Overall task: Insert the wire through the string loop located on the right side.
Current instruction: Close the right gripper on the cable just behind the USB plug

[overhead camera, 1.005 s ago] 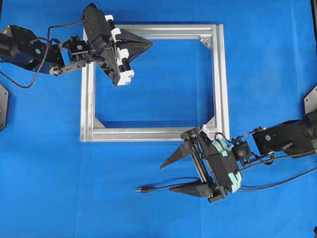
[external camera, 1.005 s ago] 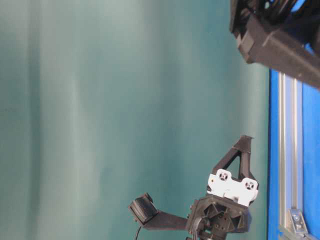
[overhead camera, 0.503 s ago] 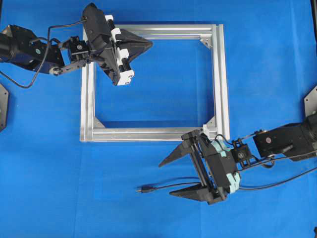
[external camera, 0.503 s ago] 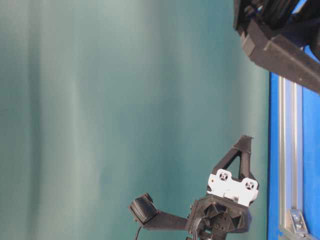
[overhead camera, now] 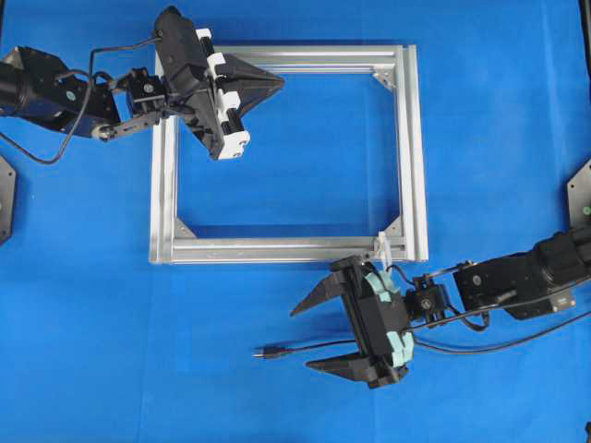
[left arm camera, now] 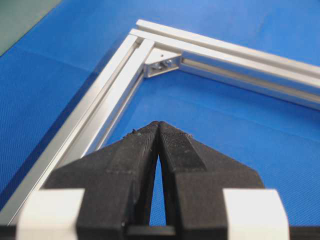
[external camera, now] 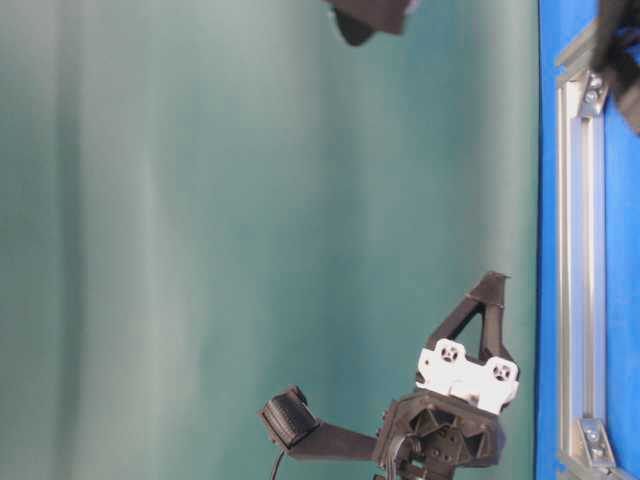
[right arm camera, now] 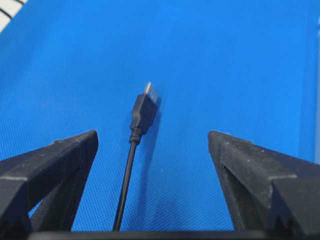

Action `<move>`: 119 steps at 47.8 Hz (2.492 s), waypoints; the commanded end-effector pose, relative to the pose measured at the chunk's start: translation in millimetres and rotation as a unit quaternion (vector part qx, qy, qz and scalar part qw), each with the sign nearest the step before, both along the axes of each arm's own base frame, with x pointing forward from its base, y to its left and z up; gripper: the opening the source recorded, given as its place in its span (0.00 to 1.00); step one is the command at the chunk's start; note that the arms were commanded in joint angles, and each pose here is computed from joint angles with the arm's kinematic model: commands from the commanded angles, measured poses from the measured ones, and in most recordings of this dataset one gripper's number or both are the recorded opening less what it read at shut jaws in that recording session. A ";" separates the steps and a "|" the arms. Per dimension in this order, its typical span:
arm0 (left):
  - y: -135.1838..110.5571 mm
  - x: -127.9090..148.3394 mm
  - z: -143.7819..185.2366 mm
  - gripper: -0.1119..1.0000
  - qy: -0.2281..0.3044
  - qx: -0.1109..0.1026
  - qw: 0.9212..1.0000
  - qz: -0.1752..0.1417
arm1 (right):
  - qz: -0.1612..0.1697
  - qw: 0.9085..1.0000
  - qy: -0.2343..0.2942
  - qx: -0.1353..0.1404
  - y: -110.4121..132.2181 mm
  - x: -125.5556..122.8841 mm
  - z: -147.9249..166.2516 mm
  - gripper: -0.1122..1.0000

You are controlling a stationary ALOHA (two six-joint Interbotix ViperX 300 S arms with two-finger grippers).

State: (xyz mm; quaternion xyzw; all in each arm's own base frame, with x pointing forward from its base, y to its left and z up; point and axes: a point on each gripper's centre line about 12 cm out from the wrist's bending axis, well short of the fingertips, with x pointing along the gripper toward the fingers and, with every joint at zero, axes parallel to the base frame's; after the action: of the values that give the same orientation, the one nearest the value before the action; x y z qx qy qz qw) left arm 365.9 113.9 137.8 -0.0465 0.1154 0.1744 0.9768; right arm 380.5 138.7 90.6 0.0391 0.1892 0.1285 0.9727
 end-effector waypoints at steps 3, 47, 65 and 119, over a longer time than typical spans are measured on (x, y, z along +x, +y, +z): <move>0.8 1.1 13.3 0.10 -0.018 0.007 1.000 0.000 | -0.013 1.000 -0.004 0.012 2.7 3.7 2.1 0.91; 0.7 0.9 12.6 0.10 -0.015 0.005 1.000 0.000 | -0.017 1.000 0.006 0.011 6.4 4.7 -6.8 0.19; 0.7 0.9 12.4 0.10 -0.015 0.005 1.000 0.000 | -0.015 1.000 0.004 0.012 7.6 5.3 -5.4 0.07; 0.8 -0.5 18.6 0.10 -0.021 0.009 1.000 0.000 | -0.015 1.000 0.002 0.026 -3.3 -5.0 63.3 0.07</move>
State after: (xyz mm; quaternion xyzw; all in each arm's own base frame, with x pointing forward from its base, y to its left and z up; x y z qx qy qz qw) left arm 364.7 113.4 142.3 -0.0458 0.1132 0.1741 0.9771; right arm 373.4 135.2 140.7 0.0648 0.2043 0.1163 0.9698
